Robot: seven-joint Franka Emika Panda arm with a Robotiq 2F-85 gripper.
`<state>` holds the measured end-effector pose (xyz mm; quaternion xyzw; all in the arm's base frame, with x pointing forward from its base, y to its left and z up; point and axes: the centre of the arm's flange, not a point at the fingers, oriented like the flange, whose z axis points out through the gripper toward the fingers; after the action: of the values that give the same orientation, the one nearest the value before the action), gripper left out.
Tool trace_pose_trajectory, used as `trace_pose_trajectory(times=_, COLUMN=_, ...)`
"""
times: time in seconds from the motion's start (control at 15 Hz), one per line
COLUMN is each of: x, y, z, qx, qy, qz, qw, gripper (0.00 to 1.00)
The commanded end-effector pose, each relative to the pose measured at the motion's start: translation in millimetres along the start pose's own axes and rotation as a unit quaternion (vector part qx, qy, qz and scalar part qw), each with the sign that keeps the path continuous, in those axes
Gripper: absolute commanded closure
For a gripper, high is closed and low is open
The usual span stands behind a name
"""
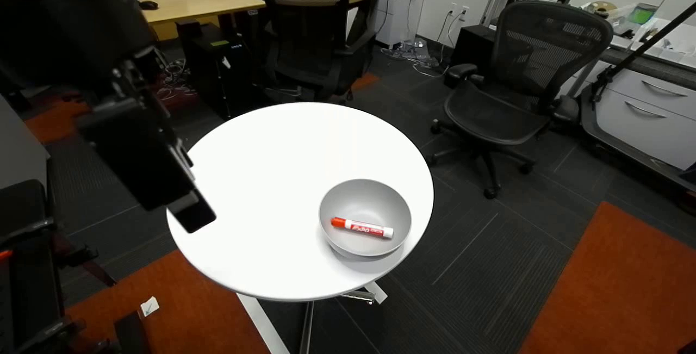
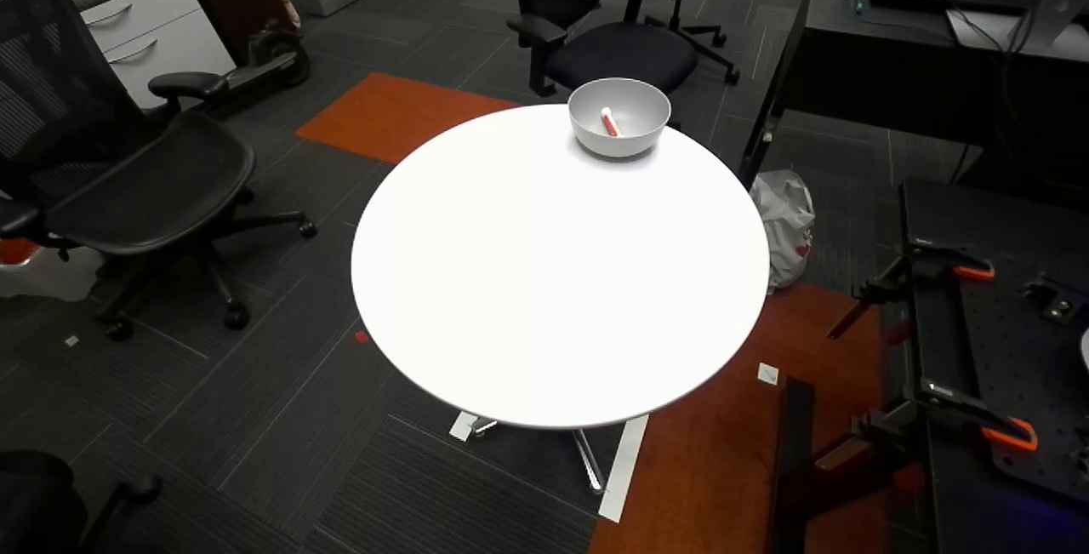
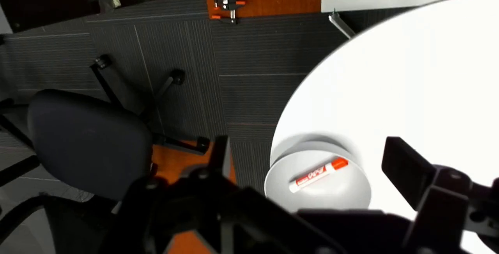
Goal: Put the marker on the table
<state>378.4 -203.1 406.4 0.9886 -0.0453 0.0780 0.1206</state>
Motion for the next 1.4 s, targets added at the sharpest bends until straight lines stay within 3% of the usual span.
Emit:
trace_pose_trajectory(times=0.0, x=49.1, y=-2.6, z=8.9, qx=0.019, qy=0.025, qz=0.031, qw=0.999, gripper=0.0)
trace_pose_trajectory(times=0.2, x=79.1, y=-15.5, z=18.4, qx=0.038, qy=0.032, qz=0.05, qw=0.9975, gripper=0.0)
trace_pose_trajectory(times=0.47, x=117.6, y=-34.2, z=43.9, qx=0.024, qy=0.005, qz=0.113, qw=0.9933, gripper=0.0)
trace_pose_trajectory(times=0.73, x=149.2, y=-41.4, z=78.9, qx=0.02, qy=-0.007, qz=0.183, qw=0.9829, gripper=0.0)
trace_pose_trajectory(times=1.33, x=195.9, y=-49.0, z=150.3, qx=0.049, qy=-0.001, qz=0.271, qw=0.9613, gripper=0.0)
